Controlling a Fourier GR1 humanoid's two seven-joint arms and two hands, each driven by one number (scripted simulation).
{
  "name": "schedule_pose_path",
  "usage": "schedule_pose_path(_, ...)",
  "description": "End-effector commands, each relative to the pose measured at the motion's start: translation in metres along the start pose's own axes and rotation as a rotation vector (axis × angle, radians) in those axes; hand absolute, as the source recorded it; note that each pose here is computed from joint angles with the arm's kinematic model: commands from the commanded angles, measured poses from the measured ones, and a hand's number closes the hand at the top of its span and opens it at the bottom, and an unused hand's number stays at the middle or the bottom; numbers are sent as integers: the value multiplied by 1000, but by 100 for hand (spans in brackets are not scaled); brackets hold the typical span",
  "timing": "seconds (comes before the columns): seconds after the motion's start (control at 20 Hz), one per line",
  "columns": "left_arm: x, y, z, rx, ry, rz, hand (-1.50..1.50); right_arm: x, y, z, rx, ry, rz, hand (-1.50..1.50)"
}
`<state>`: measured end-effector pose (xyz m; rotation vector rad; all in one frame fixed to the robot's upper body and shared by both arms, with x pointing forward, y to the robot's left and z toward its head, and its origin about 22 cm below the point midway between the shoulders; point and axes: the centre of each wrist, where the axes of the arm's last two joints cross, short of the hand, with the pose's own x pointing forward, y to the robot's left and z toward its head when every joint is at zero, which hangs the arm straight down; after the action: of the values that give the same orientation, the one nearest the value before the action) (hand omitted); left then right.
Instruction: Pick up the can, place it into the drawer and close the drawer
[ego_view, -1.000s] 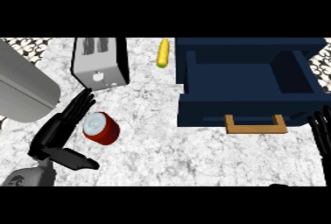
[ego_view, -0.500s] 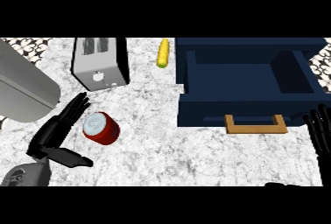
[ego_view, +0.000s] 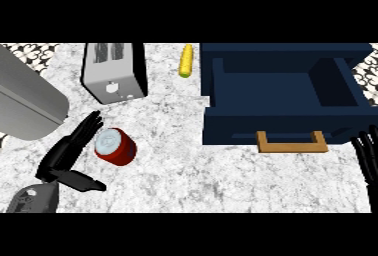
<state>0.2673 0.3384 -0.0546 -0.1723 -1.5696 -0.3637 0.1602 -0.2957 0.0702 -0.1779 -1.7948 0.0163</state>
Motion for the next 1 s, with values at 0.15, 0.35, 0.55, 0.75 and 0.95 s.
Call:
schedule_pose_path(0.15,-23,-7,-16,26,34,13,-150,10,7,-19,2,-3,-7,-150)
schedule_pose_path(0.35,-35,13,5,30,70,29,-150,13,-11,1,10,0,6,-150)
schedule_pose_path(0.55,-40,-4,-11,11,37,34,-150,9,-7,-9,-12,-10,7,-150)
schedule_pose_path(0.75,-35,7,-23,20,31,56,-150,30,-1,3,-4,-13,-11,-150)
schedule_pose_path(0.95,-28,5,-23,19,53,16,-150,27,-2,-17,-12,-5,-9,-150)
